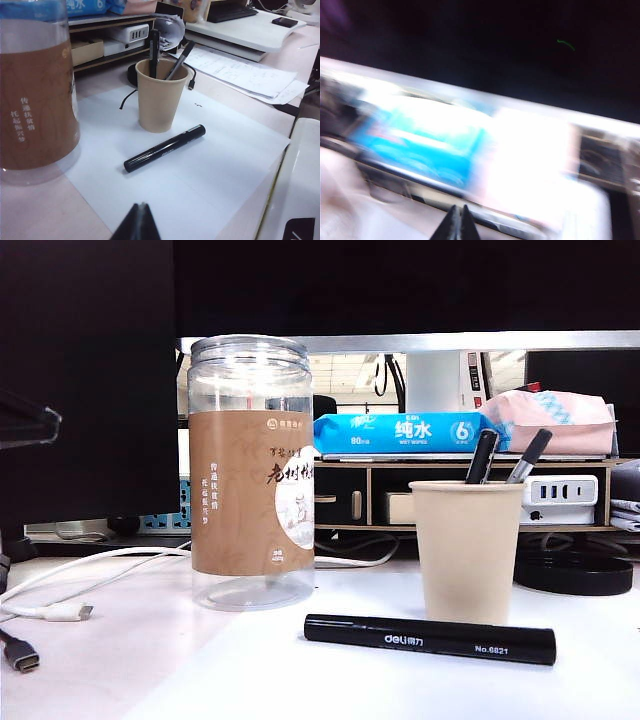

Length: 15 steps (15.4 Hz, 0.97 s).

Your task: Pick up the marker from the paper cup and put it on the table.

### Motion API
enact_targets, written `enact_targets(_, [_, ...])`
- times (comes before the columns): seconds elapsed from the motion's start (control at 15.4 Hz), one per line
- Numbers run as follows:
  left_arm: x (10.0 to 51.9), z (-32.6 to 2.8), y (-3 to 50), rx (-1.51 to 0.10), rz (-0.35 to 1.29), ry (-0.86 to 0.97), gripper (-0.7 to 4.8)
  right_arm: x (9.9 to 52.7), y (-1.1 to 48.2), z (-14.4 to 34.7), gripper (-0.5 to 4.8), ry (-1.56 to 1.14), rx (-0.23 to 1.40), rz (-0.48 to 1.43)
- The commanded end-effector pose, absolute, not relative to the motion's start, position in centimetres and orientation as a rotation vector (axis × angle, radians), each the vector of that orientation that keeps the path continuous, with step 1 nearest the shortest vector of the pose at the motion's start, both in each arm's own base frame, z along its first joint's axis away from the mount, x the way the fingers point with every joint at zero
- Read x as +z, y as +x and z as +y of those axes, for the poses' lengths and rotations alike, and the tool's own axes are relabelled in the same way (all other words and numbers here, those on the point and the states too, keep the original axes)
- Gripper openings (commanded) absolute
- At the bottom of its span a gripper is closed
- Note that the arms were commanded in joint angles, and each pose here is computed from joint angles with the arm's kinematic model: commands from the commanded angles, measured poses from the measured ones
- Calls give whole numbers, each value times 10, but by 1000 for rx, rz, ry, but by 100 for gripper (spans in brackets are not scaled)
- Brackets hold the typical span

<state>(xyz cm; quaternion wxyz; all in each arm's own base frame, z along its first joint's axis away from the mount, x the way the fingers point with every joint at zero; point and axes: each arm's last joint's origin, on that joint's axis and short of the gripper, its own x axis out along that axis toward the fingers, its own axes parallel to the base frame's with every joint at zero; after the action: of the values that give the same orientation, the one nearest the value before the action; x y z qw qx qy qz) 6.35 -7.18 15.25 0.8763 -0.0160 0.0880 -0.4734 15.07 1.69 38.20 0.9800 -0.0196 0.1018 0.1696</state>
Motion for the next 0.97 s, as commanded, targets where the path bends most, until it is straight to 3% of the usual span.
enact_targets(0.06, [151,-72,63,-997,193,-28,-4,361,127,8,76,-8,170,62])
enact_targets(0.13, [151,-72,63,-998,193,-28,-4,352,122,2,130,-5,66,63])
enact_targets(0.65, [151,-72,63,-997,194,-28,-4,291,100,-3,112,39,-1,111])
enact_targets(0.97, [151,-72,63,-997,194,-28,-4,273,78,-1,112,-43,30,-139])
